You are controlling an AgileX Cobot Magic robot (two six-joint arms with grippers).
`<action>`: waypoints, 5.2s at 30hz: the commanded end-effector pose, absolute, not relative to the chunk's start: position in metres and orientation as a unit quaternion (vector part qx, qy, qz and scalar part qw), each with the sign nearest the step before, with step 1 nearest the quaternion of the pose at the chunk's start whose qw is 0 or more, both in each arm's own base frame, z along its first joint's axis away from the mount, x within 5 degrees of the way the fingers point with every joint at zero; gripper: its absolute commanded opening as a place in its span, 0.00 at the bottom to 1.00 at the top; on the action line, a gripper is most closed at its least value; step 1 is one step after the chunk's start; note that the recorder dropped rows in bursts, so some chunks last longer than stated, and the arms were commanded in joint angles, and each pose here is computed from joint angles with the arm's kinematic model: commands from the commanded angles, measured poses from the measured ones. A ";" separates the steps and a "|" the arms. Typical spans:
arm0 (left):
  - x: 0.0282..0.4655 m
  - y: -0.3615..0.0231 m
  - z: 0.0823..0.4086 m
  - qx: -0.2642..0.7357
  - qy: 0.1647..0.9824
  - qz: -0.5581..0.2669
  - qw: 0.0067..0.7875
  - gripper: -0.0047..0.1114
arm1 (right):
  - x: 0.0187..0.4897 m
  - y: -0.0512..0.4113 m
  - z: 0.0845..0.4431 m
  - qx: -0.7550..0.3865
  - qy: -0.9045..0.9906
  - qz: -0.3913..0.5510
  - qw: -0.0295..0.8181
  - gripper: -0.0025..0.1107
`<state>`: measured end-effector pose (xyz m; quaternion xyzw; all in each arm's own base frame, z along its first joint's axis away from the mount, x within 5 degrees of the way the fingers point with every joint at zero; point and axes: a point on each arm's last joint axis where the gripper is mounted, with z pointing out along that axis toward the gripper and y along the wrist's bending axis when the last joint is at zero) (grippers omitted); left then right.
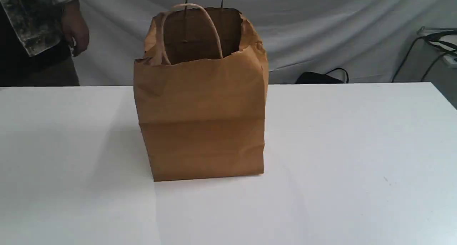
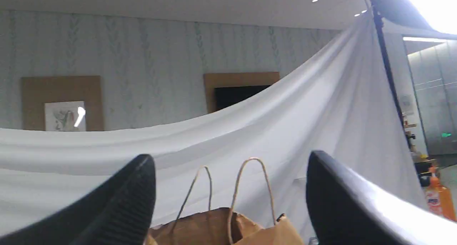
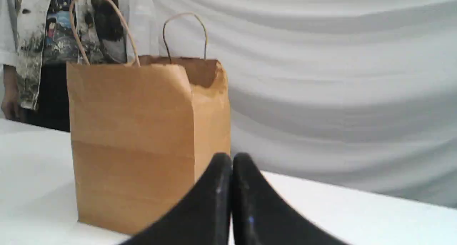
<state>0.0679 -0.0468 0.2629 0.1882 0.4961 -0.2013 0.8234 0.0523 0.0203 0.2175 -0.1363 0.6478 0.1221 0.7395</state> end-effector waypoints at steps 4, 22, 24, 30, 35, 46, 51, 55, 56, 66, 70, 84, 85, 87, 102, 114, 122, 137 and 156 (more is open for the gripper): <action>0.059 -0.055 0.250 0.258 0.477 -0.214 0.813 0.58 | 0.052 0.021 0.207 -0.118 0.689 0.147 0.700 0.02; 0.069 -0.056 0.215 0.235 0.656 -0.243 0.675 0.58 | 0.052 0.022 0.206 -0.089 0.698 0.181 0.687 0.02; 0.068 -0.057 0.207 0.249 0.683 -0.236 0.645 0.58 | 0.052 0.022 0.206 -0.065 0.701 0.206 0.680 0.02; 0.066 -0.057 0.194 0.154 0.760 -0.307 0.551 0.58 | 0.052 0.022 0.206 -0.063 0.701 0.208 0.679 0.02; 0.066 -0.056 0.193 0.149 0.765 -0.310 0.545 0.58 | 0.052 0.022 0.206 -0.063 0.701 0.208 0.679 0.02; 0.069 -0.055 0.202 0.158 0.727 -0.297 0.599 0.58 | 0.052 0.022 0.206 -0.063 0.701 0.208 0.679 0.02; 0.070 -0.055 0.207 0.191 0.702 -0.269 0.631 0.52 | 0.052 0.022 0.206 -0.063 0.701 0.208 0.679 0.02; 0.068 -0.053 0.209 0.188 0.695 -0.269 0.640 0.20 | 0.052 0.022 0.206 -0.064 0.701 0.207 0.680 0.02; 0.067 -0.051 0.210 0.183 0.691 -0.268 0.645 0.12 | 0.052 0.022 0.206 -0.064 0.701 0.207 0.680 0.02; 0.055 -0.020 0.218 0.077 0.656 -0.186 0.728 0.04 | 0.052 0.022 0.206 -0.064 0.701 0.207 0.680 0.02; 0.054 -0.014 0.215 0.043 0.666 -0.146 0.730 0.04 | 0.052 0.022 0.206 -0.064 0.701 0.208 0.680 0.02; 0.055 -0.007 0.190 0.047 0.763 -0.028 0.644 0.04 | 0.052 0.022 0.206 -0.064 0.701 0.207 0.680 0.02; 0.055 -0.006 0.190 0.052 0.764 -0.019 0.643 0.04 | 0.052 0.022 0.206 -0.064 0.701 0.207 0.680 0.02; 0.055 -0.005 0.190 0.052 0.763 -0.013 0.644 0.04 | 0.052 0.022 0.206 -0.064 0.701 0.207 0.680 0.02; 0.054 0.000 0.182 0.082 0.787 0.044 0.610 0.04 | 0.052 0.022 0.206 -0.064 0.701 0.207 0.680 0.02; 0.054 0.000 0.182 0.081 0.787 0.044 0.611 0.04 | 0.052 0.022 0.206 -0.064 0.701 0.207 0.680 0.02; 0.054 0.000 0.182 0.082 0.787 0.044 0.610 0.04 | 0.052 0.022 0.206 -0.069 0.700 0.202 0.681 0.02; 0.054 0.000 0.182 0.081 0.787 0.044 0.610 0.04 | 0.051 0.018 0.184 -0.158 0.770 0.086 0.612 0.02; 0.054 0.000 0.182 0.082 0.787 0.044 0.610 0.04 | 0.054 -0.005 0.184 0.032 0.785 -0.022 0.618 0.02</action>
